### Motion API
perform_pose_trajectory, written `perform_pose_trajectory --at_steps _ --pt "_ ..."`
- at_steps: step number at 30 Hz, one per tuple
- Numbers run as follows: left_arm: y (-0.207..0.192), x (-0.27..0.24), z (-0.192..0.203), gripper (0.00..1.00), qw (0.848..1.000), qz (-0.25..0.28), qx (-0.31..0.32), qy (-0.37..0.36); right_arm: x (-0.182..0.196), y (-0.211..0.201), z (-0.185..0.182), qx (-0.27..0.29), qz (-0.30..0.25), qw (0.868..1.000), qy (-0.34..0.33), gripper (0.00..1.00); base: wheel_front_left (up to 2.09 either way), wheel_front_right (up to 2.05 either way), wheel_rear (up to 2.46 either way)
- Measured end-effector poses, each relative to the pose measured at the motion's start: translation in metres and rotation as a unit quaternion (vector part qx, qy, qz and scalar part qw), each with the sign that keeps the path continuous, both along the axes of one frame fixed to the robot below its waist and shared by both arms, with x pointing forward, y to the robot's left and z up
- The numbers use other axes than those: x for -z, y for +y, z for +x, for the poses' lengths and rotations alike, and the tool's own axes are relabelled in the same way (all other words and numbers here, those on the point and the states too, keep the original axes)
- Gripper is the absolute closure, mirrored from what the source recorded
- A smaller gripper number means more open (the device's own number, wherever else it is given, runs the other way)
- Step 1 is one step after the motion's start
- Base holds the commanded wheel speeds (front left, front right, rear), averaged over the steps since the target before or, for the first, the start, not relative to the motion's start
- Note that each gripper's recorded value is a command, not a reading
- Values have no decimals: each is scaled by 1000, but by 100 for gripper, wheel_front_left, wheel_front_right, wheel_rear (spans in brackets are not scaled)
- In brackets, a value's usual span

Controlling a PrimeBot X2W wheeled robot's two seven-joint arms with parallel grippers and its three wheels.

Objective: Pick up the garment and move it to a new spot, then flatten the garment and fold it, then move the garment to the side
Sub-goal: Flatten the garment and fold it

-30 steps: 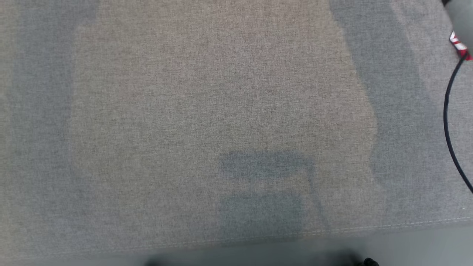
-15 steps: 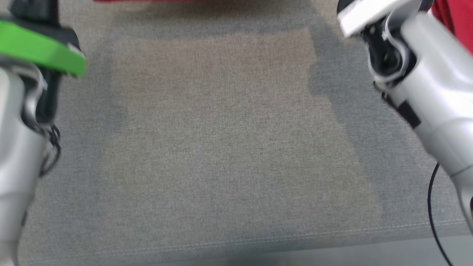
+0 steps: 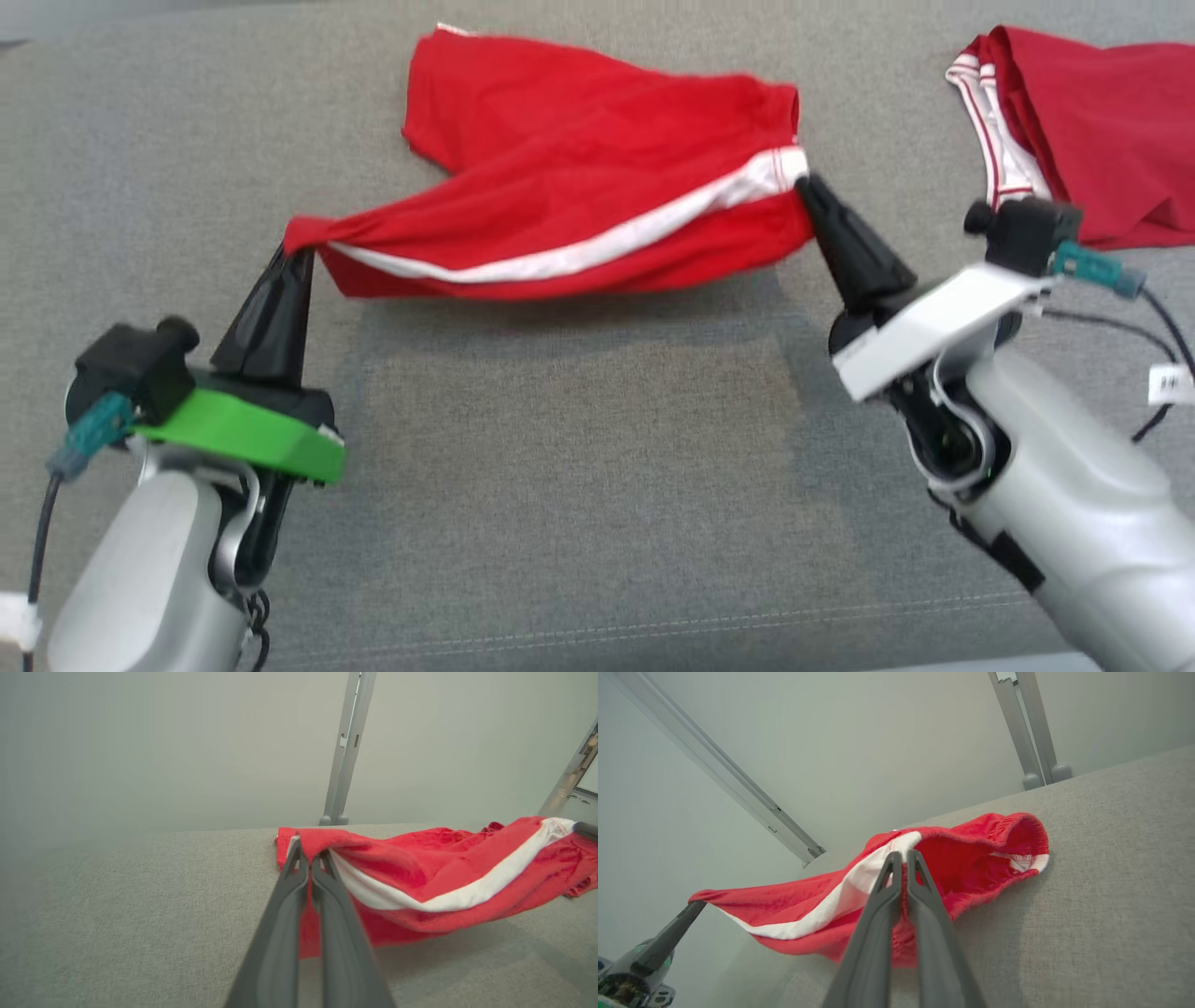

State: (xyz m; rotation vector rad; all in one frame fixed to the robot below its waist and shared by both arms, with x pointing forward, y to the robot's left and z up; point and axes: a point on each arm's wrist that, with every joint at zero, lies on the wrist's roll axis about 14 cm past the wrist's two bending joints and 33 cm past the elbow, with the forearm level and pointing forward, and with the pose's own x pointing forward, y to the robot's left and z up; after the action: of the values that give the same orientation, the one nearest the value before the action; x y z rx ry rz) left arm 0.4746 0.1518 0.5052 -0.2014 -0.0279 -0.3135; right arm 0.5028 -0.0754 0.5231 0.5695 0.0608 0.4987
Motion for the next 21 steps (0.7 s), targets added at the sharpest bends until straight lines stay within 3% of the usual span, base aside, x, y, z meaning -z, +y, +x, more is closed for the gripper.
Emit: perform_pose_trajectory --at_steps 11,21 --pt "16 25 -66 100 996 -46 -61 42 28 1 -73 -29 1 998 49 100 0 0 0" --pt "19 67 -107 100 989 -51 -90 107 55 -6 -114 -57 -17 993 105 100 0 0 0"
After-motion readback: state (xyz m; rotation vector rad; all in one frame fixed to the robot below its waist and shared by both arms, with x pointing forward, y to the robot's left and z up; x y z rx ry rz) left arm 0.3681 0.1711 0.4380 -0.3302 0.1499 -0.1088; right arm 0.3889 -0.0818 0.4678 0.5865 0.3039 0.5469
